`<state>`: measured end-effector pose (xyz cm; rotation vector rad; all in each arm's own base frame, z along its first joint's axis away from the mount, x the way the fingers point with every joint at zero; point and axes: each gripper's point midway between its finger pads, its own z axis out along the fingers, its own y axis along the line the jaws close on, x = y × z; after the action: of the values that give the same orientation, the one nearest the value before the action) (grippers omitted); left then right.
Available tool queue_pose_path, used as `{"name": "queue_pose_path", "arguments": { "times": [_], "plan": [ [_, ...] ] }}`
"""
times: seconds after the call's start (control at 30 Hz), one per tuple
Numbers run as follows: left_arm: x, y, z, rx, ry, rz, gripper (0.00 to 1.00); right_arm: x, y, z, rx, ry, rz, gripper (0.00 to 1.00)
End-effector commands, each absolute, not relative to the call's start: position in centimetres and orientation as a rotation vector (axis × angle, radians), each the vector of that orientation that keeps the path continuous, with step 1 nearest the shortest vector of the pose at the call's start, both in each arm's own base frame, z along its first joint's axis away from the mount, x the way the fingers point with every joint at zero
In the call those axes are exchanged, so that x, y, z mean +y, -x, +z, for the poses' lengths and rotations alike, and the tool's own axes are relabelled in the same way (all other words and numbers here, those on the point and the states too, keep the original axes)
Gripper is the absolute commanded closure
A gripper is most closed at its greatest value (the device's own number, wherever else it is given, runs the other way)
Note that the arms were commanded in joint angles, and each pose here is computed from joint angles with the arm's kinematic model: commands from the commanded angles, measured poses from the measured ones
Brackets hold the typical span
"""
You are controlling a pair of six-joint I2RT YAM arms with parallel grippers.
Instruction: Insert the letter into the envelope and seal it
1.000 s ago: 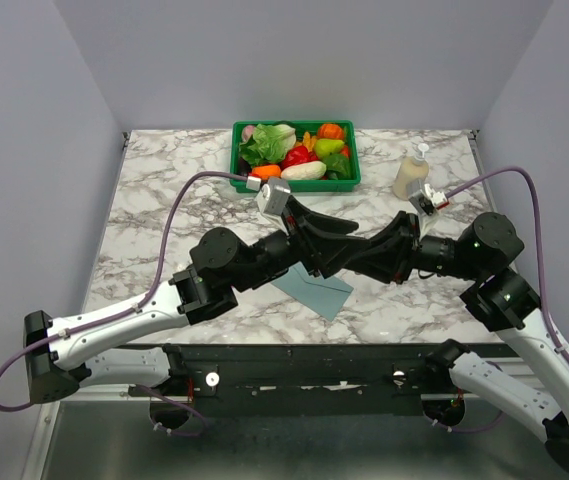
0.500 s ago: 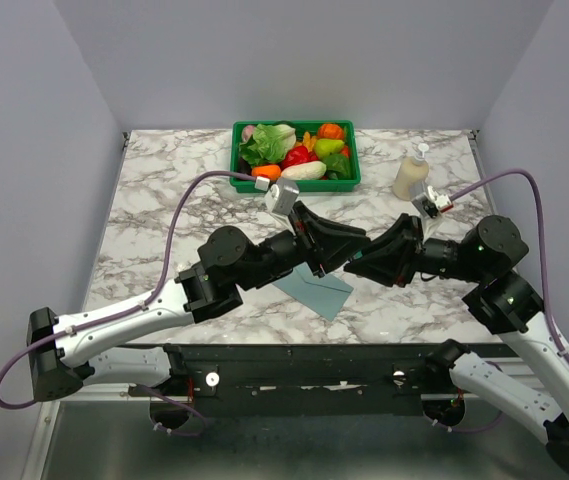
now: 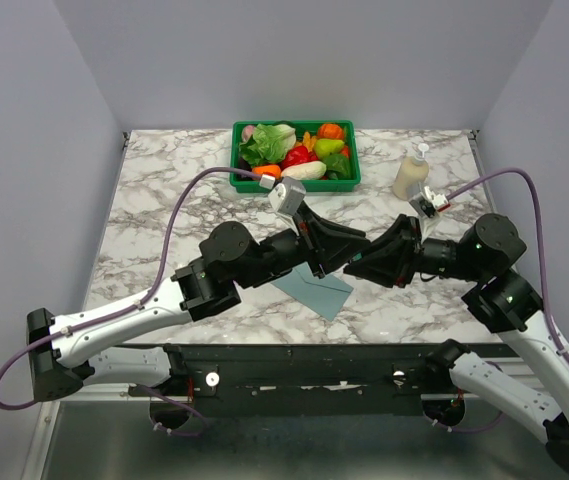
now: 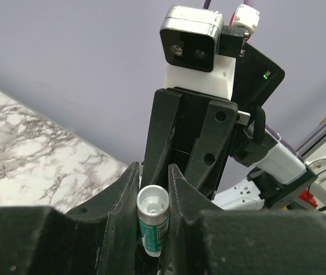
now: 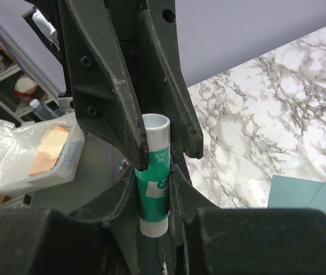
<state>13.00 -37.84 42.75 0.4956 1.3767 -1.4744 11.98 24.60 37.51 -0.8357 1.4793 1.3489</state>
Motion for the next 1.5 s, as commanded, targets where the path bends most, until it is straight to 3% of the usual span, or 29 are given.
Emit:
{"name": "queue_pose_path", "arguments": {
  "times": [0.0,0.2,0.57,0.67,0.73,0.83,0.87,0.9,0.93,1.03,1.07,1.2,1.47],
  "plan": [
    [-38.3,-11.7,41.3,1.436,-0.652,-1.436,1.00,24.8,-11.3,38.5,1.449,0.871,1.377,0.70],
    [-38.0,-11.3,41.1,1.442,-0.704,-1.420,1.00,24.8,-11.3,38.6,1.451,0.877,1.379,0.60],
    [-38.5,-10.7,41.1,1.462,-0.836,-1.371,1.00,24.8,-10.8,38.5,1.452,0.912,1.393,0.63],
    [-38.6,-10.8,41.0,1.469,-0.855,-1.366,1.00,24.8,-10.7,38.4,1.455,0.920,1.400,0.77],
    [-38.6,-10.7,41.1,1.467,-0.861,-1.366,1.00,24.8,-10.7,38.4,1.457,0.920,1.400,0.92],
    [-38.7,-10.7,41.0,1.474,-0.868,-1.365,1.00,24.9,-10.7,38.2,1.463,0.917,1.404,0.99],
    [-38.7,-10.8,41.0,1.476,-0.864,-1.361,0.94,24.9,-10.7,38.1,1.465,0.917,1.404,0.99],
    [-38.6,-11.1,41.1,1.476,-0.854,-1.350,0.83,24.9,-10.7,37.9,1.469,0.915,1.408,0.99],
    [-38.5,-11.2,41.3,1.470,-0.848,-1.345,0.55,24.9,-10.7,37.8,1.470,0.912,1.409,0.99],
    [-37.4,-12.0,42.9,1.427,-0.786,-1.319,0.28,24.9,-10.7,37.4,1.480,0.905,1.418,0.99],
    [-36.8,-12.2,43.8,1.405,-0.756,-1.314,0.23,24.9,-10.7,37.3,1.481,0.905,1.416,0.99],
    [-35.3,-12.7,46.0,1.336,-0.672,-1.318,0.17,24.6,-10.7,37.5,1.473,0.883,1.401,0.99],
    [-35.2,-11.9,45.3,1.339,-0.638,-1.406,0.19,24.6,-10.7,37.5,1.471,0.882,1.401,0.99]
  ]
}}
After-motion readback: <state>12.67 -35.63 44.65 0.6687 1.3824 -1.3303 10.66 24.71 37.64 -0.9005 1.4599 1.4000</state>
